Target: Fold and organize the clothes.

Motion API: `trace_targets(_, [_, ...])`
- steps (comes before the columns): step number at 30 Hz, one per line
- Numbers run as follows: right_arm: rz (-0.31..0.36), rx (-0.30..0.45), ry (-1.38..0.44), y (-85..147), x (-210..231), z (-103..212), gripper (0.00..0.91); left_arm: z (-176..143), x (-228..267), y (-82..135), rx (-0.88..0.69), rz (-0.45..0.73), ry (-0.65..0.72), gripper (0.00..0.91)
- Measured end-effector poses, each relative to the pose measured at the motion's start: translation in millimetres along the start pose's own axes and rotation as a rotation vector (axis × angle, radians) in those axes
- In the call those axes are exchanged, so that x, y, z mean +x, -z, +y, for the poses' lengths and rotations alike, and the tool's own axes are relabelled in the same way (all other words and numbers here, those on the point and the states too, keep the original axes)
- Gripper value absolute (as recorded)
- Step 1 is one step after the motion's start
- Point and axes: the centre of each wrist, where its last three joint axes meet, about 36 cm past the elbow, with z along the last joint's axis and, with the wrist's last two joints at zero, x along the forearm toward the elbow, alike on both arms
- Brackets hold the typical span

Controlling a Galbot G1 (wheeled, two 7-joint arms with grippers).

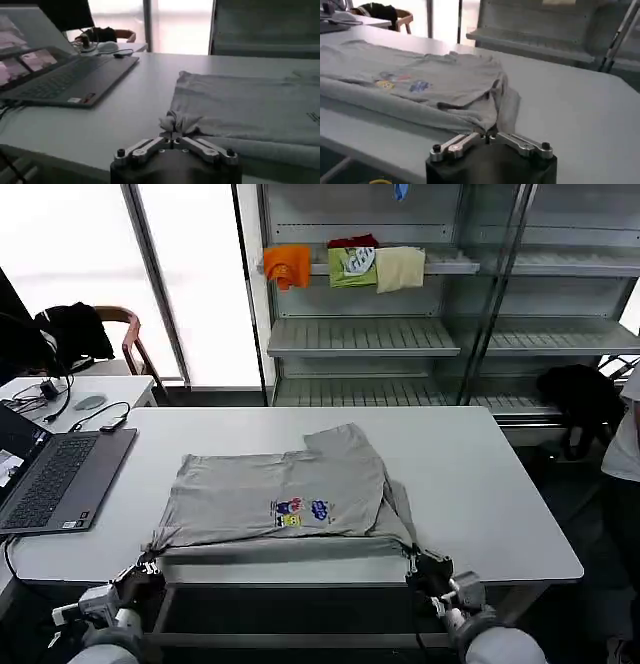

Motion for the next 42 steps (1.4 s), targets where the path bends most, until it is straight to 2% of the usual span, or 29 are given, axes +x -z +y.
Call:
trace_targets(11, [0.004, -0.023, -0.064, -6, 23, 14, 0.907, -3, 20, 5, -0.039, -0.036, 0.057, 0.907])
trace_targets(18, [-0.014, -0.046, -0.128, 2, 45, 17, 0.907, -8, 38, 25, -0.052, -0.099, 0.049, 0.907])
trace_targets(27, [-0.123, -0.063, -0.192, 36, 55, 0, 0.907, -14, 37, 60, -0.033, -0.209, -0.042, 0.907])
trace_targets(34, [-0.236, -0.055, -0.128, 61, 0, -23, 0.907, -14, -10, 78, -0.017, -0.261, -0.169, 0.907])
trace_targets(42, [-0.272, -0.065, -0.046, 104, -107, -37, 0.907, -9, -79, 98, -0.019, -0.234, -0.274, 0.907])
